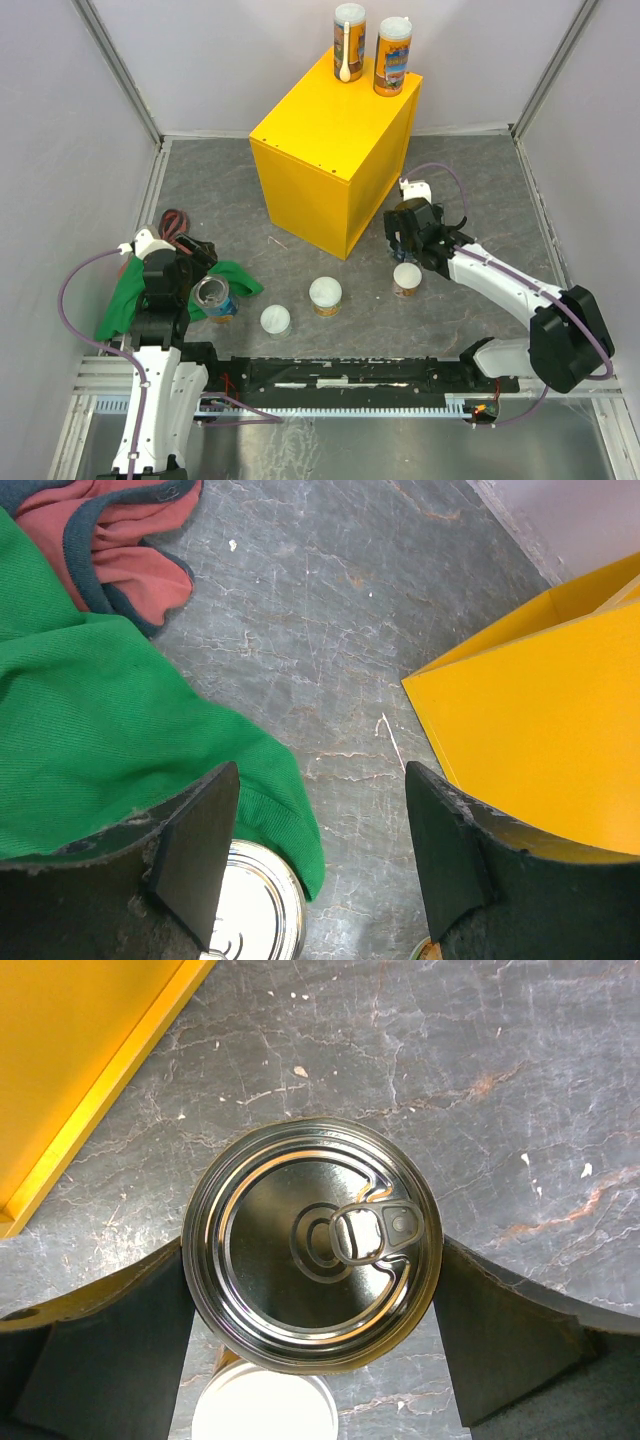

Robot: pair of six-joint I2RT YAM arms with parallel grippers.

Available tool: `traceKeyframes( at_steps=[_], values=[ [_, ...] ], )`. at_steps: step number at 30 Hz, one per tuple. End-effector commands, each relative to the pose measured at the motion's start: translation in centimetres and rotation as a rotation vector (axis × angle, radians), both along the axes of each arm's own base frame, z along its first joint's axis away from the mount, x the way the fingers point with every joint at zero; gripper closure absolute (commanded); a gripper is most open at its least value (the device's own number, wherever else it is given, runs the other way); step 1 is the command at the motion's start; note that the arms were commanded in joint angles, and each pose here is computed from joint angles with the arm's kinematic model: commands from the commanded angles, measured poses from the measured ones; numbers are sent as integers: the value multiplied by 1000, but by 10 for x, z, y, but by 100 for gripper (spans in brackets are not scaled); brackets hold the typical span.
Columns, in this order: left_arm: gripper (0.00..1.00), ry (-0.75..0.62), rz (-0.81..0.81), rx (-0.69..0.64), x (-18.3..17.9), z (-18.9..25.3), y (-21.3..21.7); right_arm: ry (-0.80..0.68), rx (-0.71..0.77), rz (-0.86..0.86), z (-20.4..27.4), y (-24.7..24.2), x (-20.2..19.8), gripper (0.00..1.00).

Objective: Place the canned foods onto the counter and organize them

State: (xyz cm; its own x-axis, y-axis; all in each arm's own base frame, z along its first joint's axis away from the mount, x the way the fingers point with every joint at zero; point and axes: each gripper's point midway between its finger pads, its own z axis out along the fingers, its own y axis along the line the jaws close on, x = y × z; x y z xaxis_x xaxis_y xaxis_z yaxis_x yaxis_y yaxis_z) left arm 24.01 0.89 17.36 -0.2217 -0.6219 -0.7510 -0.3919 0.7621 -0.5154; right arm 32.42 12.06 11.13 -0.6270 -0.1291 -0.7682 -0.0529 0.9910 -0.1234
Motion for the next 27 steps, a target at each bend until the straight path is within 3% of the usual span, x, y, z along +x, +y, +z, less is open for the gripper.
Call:
traceKeyframes(
  at_steps=[1, 13, 27],
  values=[
    [26, -47, -9, 41, 3, 16, 2, -295, 84, -41, 100, 5, 37, 99],
    [26, -41, -12, 46, 2, 14, 3, -357, 75, -66, 137, -7, 44, 99],
    [26, -44, -13, 48, 3, 11, 2, -532, 91, -88, 245, -20, 55, 99]
  ],
)
